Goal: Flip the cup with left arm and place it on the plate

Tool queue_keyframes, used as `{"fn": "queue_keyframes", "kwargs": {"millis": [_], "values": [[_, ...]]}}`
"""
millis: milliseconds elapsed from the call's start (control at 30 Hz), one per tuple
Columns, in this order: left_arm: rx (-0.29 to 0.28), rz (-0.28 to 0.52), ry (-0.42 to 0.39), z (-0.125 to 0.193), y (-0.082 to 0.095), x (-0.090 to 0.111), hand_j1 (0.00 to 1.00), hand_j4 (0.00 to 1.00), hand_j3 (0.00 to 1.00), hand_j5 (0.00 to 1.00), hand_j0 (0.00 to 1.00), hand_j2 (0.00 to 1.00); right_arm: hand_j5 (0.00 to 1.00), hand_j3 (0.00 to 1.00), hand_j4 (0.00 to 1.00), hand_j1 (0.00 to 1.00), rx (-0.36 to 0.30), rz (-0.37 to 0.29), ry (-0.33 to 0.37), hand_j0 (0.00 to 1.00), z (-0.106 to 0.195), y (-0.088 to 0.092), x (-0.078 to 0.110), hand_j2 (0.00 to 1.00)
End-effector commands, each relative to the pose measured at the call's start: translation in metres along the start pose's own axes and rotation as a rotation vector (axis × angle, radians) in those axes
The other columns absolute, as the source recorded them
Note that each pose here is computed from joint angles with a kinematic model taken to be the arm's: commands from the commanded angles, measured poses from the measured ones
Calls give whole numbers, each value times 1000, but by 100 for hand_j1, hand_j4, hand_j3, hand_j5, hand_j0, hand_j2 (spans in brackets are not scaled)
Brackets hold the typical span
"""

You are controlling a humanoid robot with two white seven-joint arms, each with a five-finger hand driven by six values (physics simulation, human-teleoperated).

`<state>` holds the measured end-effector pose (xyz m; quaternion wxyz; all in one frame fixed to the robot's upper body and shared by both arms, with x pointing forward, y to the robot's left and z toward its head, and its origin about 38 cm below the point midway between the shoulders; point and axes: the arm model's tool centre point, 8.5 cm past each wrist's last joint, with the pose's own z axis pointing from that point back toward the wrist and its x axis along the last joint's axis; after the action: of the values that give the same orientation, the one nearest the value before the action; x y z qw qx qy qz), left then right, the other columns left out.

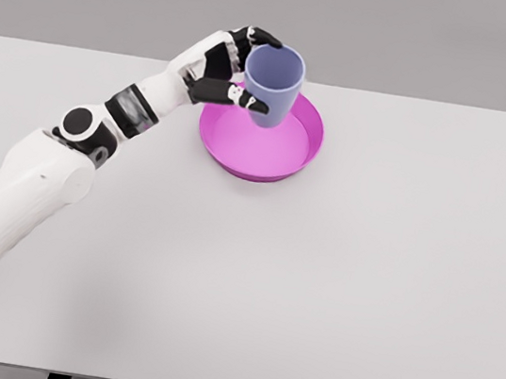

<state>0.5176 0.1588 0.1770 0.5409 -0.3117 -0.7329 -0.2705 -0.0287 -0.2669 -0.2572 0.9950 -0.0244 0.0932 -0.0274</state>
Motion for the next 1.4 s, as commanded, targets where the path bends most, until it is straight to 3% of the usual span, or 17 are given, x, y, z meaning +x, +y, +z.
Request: {"fn": "queue_keyframes", "kwargs": {"millis": [0,67,267,500,800,967,1233,1300,1367], "values": [[61,-5,-13,3,8,-3,53,53,53,53,53,53,100,100,100,100,0,0,0,100,0,0,0,100],[115,-9,5,7,15,-8,53,53,53,53,53,53,100,100,100,100,0,0,0,100,0,0,0,100],[131,16,63,5,6,-34,53,53,53,53,53,53,100,100,100,100,0,0,0,100,0,0,0,100],[135,34,102,1,-3,-51,53,53,53,53,53,53,100,100,100,100,0,-1,2,100,0,0,-1,100],[130,45,104,-3,-9,-54,53,53,53,53,53,53,100,100,100,100,0,0,0,100,0,0,0,100],[160,43,140,7,-1,-63,54,54,54,54,54,54,100,100,100,100,0,0,2,100,0,0,-1,100],[158,32,163,8,-2,-69,55,55,55,55,55,55,100,100,100,100,0,0,2,100,0,0,-1,100],[153,19,164,7,-2,-68,63,63,63,63,63,63,100,100,100,100,0,0,2,100,0,0,-1,100],[151,19,162,6,-3,-68,78,78,78,78,78,78,100,100,100,100,0,0,2,100,0,0,-1,100]]}}
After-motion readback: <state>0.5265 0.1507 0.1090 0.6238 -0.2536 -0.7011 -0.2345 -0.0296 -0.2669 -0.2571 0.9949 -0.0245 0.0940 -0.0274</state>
